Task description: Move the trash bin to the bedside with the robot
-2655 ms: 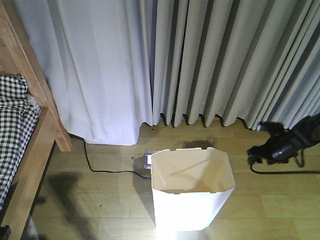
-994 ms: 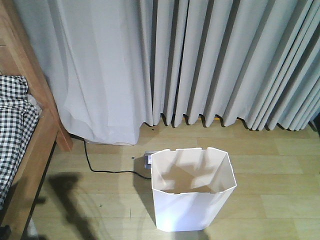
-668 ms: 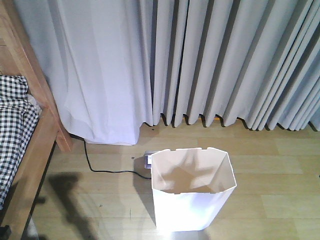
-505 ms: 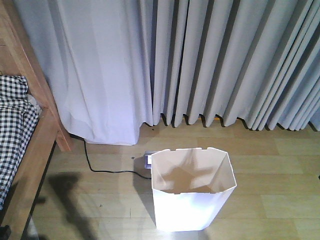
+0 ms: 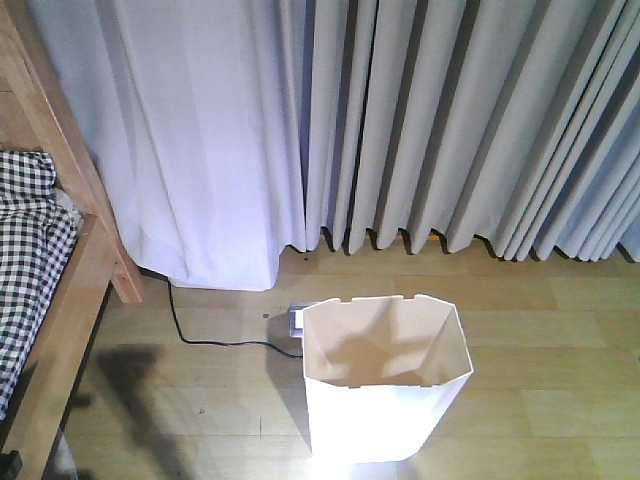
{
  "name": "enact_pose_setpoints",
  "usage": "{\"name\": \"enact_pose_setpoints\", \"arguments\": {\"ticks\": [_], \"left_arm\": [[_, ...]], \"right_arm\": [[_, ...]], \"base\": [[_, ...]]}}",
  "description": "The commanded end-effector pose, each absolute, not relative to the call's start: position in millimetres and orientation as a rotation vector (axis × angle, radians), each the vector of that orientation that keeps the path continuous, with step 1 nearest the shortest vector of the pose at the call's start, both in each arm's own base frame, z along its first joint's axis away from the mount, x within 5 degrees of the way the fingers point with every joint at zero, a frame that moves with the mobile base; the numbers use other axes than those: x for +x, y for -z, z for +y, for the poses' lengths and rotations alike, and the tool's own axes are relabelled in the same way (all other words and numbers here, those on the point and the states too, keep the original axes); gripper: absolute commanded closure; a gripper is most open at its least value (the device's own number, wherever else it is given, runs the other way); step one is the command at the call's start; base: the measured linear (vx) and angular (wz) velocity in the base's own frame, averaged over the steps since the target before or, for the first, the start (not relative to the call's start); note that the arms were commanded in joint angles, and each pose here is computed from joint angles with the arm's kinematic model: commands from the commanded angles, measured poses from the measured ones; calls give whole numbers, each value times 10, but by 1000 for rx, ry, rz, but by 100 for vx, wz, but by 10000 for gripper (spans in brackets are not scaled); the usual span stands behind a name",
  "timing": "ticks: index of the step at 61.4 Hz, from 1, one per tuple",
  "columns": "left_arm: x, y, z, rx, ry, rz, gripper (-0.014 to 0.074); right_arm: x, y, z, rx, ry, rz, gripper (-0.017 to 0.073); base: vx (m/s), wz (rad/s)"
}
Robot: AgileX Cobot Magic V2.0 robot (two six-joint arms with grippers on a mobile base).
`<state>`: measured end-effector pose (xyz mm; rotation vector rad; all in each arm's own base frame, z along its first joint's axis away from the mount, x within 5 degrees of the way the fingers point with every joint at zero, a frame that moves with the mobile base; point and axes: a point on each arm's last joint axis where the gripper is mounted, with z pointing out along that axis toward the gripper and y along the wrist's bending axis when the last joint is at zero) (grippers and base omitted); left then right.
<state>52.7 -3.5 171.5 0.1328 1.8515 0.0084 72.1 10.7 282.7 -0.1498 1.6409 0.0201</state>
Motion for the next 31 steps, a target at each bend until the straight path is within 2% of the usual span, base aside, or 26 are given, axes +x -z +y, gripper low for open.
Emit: {"name": "enact_pose_setpoints", "arguments": {"ticks": [1, 10, 31], "left_arm": [[536, -1728, -33, 121, -8, 1780, 601], [536, -1728, -33, 121, -8, 1780, 601], [536, -1728, -33, 121, -8, 1780, 601]], "right_arm": [[646, -2918, 25, -99, 88, 1564, 567], [591, -2625, -42, 19, 93, 1490, 567], [563, -1960, -35, 82, 18, 1566, 567]], "base": [[0, 0], [0, 0], [0, 0]]}}
